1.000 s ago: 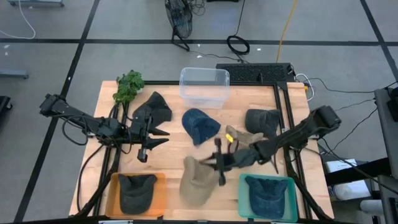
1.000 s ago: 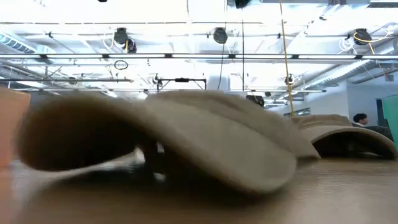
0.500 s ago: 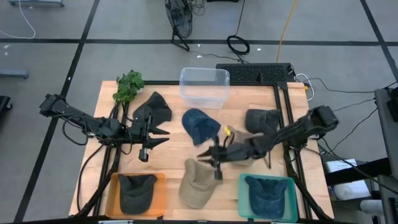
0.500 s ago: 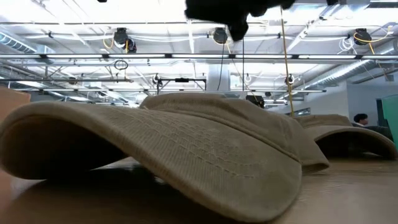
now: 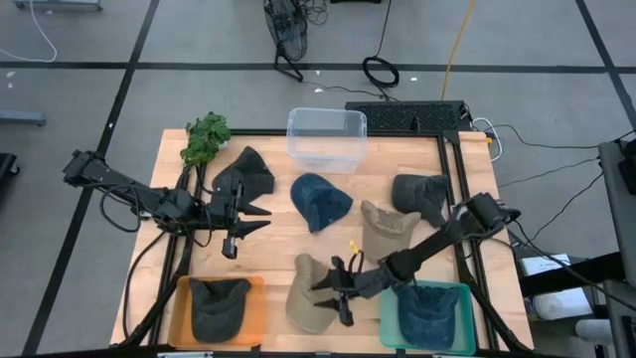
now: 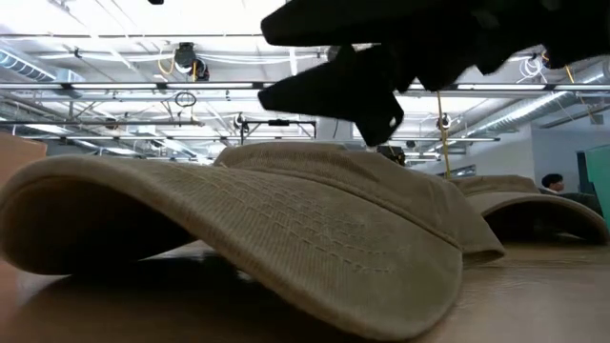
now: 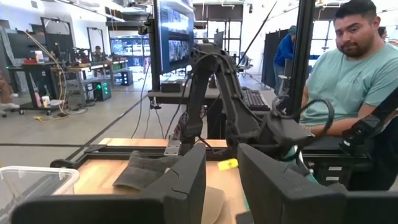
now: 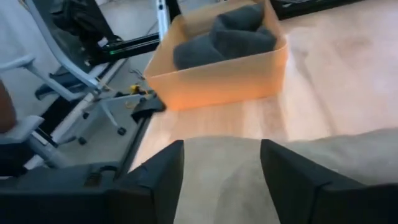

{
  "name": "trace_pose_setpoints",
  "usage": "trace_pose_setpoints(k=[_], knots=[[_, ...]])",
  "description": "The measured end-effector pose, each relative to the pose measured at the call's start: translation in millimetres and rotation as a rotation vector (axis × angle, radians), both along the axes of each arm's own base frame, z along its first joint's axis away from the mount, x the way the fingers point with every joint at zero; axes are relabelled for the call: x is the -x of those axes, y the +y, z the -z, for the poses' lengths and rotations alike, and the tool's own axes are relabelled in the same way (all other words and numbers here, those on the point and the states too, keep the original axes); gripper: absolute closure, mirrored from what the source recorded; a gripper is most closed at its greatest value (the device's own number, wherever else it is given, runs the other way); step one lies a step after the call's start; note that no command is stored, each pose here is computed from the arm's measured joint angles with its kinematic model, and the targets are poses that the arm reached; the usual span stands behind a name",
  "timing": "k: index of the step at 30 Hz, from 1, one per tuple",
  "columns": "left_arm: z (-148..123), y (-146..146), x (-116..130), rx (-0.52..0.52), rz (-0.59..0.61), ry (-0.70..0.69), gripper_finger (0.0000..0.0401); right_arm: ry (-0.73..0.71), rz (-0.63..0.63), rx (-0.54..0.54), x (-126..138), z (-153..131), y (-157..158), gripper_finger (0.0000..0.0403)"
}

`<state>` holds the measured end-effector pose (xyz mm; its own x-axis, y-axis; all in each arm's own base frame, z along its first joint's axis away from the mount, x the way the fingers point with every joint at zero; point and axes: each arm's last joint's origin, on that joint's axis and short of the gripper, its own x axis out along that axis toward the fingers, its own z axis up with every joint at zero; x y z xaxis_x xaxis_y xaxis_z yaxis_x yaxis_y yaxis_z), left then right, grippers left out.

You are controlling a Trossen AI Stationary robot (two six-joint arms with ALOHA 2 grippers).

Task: Pick & Place hat
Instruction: Put the left brown cap into the transparent bin

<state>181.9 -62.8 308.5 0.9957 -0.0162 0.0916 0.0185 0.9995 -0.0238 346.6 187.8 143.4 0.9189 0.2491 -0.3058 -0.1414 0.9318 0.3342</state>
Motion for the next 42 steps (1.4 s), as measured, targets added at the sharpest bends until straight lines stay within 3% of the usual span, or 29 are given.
trace_pose_setpoints(k=[8,18,22,29,35,42], knots=[[0,0,0,0.013,0.001,0.004,0.0299,0.053,0.015,0.015,0,23,4,0.0207],[1,0,0,0.014,0.001,0.006,0.0299,0.096,0.047,0.131,2,31,1,0.0242],[1,0,0,0.014,0.001,0.007,0.0299,0.100,0.055,0.172,3,32,0,0.0281],[1,0,0,0.014,0.001,0.007,0.0299,0.087,0.104,0.234,2,32,-3,0.0393],[1,0,0,0.007,0.000,0.007,0.0299,0.065,0.112,0.262,1,29,-4,0.0399],[1,0,0,0.005,-0.004,0.009,0.0299,-0.031,0.036,0.301,-2,20,-1,0.0402]])
